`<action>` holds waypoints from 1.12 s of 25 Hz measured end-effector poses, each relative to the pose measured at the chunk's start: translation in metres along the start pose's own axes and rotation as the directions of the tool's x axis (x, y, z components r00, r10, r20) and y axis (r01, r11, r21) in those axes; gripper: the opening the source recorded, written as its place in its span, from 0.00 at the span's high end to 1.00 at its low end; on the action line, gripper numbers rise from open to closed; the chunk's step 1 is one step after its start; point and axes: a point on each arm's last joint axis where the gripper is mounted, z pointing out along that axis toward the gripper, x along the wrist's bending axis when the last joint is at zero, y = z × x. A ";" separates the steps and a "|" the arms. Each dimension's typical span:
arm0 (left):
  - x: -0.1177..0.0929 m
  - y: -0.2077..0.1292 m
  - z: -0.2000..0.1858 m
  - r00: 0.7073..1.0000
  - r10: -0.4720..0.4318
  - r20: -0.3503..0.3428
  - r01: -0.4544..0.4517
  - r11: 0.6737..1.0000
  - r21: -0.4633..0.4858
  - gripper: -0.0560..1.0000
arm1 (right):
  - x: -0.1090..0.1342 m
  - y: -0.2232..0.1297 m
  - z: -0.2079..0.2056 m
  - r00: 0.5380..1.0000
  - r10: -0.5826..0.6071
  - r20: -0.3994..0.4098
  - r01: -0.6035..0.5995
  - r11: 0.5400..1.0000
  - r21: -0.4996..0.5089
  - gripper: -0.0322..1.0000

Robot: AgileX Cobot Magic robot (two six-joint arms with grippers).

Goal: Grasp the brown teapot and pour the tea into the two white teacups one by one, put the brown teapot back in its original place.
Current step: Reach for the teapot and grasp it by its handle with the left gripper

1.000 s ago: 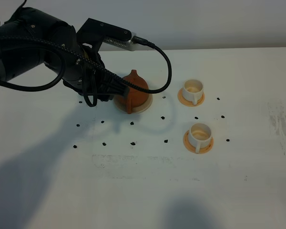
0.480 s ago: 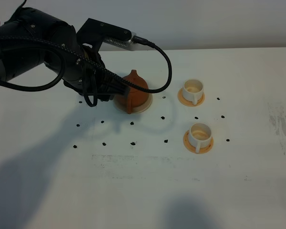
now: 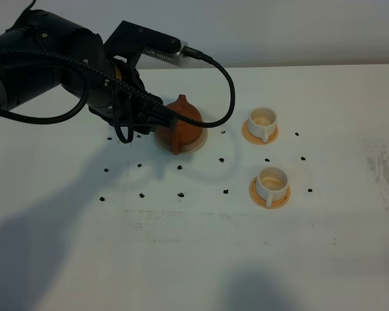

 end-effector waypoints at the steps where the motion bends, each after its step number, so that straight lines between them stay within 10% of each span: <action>1: 0.000 0.000 0.000 1.000 0.001 -0.001 -0.001 1.000 0.000 0.49 | 0.000 0.000 0.000 1.000 0.002 0.004 -0.002 1.000 -0.002 0.47; 28: -0.006 0.002 0.000 0.997 -0.055 0.063 0.056 0.998 -0.018 0.49 | 0.000 0.000 0.000 1.000 0.004 0.002 -0.004 1.000 -0.002 0.47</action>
